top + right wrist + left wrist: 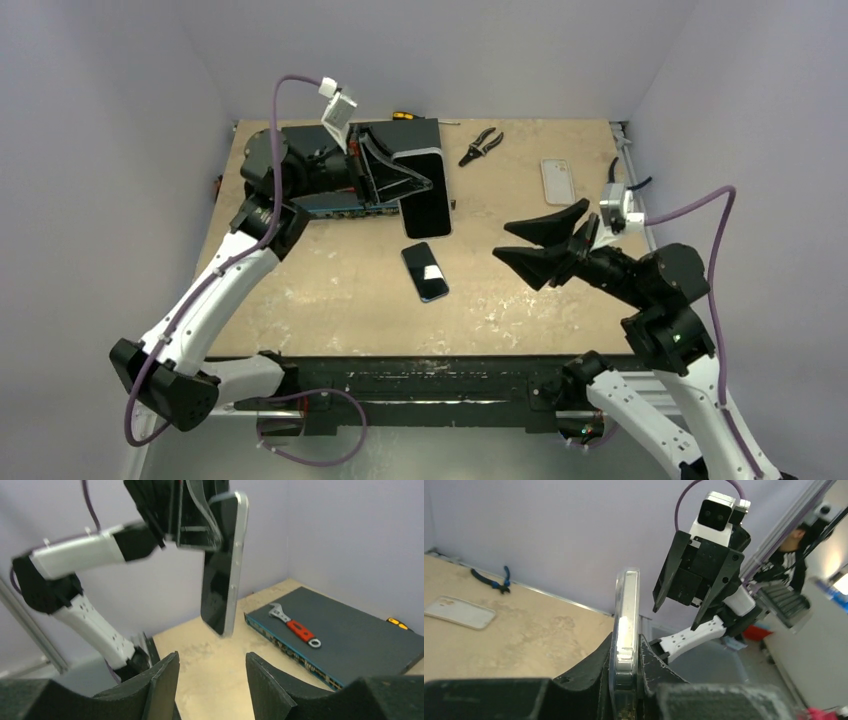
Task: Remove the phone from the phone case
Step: Remove the phone case from the phone.
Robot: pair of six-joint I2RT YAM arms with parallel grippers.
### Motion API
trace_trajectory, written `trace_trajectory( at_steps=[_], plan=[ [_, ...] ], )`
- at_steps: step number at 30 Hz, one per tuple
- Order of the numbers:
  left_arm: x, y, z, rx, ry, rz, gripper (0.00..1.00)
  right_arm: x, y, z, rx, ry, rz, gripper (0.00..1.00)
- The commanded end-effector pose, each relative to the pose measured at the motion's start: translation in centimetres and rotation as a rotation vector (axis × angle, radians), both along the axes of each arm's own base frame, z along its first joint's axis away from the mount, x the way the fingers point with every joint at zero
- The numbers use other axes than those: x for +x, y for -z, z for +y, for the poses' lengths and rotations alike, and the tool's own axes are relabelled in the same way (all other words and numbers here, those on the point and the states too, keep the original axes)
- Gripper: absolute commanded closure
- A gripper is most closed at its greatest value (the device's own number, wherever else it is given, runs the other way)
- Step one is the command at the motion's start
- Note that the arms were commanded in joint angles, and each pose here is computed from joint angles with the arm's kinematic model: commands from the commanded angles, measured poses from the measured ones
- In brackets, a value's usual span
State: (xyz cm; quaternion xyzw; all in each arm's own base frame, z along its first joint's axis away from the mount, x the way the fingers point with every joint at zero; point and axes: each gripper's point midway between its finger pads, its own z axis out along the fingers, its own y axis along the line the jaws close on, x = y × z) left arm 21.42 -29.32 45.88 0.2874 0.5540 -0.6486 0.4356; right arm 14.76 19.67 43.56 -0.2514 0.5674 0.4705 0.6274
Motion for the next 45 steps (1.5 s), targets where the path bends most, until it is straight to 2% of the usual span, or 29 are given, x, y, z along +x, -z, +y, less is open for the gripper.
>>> trace_trajectory(
  at_steps=[1, 6, 9, 12, 20, 30, 38, 45],
  plan=[
    [-3.3, 0.7, 0.8, 0.153, 0.016, -0.335, 1.0, -0.8, 3.8, 0.7, -0.188, -0.063, -0.116, 0.44],
    [-4.3, 1.2, 0.8, 0.159, 0.065, -0.342, 1.0, -1.1, 5.3, 3.4, -0.312, -0.202, -0.149, 0.45],
    [-5.5, 0.1, 0.7, 0.103, 0.141, -0.327, 1.0, -1.3, 5.3, 5.0, -0.34, -0.266, -0.165, 0.47],
    [-6.0, -0.4, 0.3, 0.054, 0.207, -0.255, 1.0, -1.6, 5.8, 6.6, -0.362, -0.35, -0.149, 0.53],
    [-5.1, -1.4, -0.7, 0.005, 0.258, -0.1, 1.0, -1.8, 5.5, 8.4, -0.347, -0.423, -0.148, 0.61],
    [-4.7, -1.6, -1.1, -0.015, 0.285, -0.057, 1.0, -3.3, 4.5, 8.6, -0.317, -0.491, -0.165, 0.75],
    [-3.7, -1.3, -1.6, -0.015, 0.273, -0.031, 1.0, -5.1, 3.1, 8.7, -0.286, -0.563, -0.197, 0.96],
    [-1.4, 1.4, -2.8, -0.005, 0.252, 0.057, 1.0, -7.5, 0.3, 8.6, -0.219, -0.648, -0.295, 0.98]
  ],
)
